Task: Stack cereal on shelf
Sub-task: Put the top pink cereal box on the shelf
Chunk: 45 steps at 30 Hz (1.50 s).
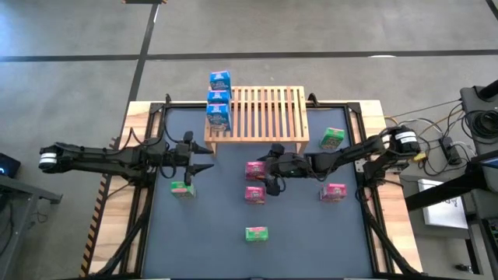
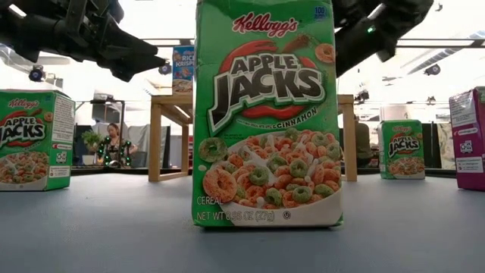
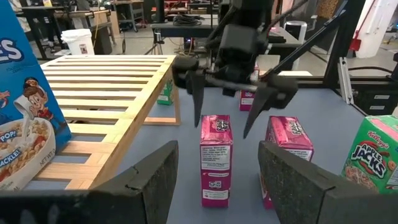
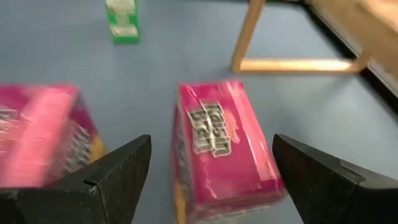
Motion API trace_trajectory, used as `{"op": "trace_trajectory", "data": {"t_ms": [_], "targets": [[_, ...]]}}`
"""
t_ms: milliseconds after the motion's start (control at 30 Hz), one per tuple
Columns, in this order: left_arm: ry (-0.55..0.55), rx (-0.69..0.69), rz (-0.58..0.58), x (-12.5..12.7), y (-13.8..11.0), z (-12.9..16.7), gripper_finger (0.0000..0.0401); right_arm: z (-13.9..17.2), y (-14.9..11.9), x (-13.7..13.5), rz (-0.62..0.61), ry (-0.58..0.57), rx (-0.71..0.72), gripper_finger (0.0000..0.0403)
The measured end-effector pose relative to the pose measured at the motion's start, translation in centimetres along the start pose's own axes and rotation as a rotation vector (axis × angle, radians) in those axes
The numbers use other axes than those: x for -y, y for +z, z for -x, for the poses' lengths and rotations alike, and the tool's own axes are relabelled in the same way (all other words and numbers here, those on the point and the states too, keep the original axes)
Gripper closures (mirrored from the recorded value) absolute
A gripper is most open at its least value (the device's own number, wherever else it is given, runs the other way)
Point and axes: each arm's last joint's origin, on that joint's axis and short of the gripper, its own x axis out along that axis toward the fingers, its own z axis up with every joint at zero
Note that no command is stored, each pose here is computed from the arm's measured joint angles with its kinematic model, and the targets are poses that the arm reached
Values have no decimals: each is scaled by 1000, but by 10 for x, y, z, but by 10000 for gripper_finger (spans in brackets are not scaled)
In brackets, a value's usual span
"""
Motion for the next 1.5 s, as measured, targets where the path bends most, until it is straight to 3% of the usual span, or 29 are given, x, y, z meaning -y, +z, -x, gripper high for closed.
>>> {"op": "trace_trajectory", "data": {"t_ms": [200, 400, 733, 967, 1267, 1500], "targets": [[-2, -5, 2, 0, 0, 0, 195, -26, -2, -3, 22, 4, -146, 77], [-7, -7, 3, 0, -1, 0, 195, -36, 10, -7, 46, 28, -184, 87], [-9, -11, 3, 0, -1, 1, 195, -21, 14, -4, 28, 21, -187, 186], [-9, -12, 4, 0, -1, 1, 195, -13, 17, -2, 9, 21, -170, 232], [-10, -13, 9, 1, -1, 0, 195, -2, 26, -2, 6, 28, -139, 251], [-10, -17, 9, 1, -2, 0, 195, 23, 49, -1, -11, 159, -44, 247]]}}
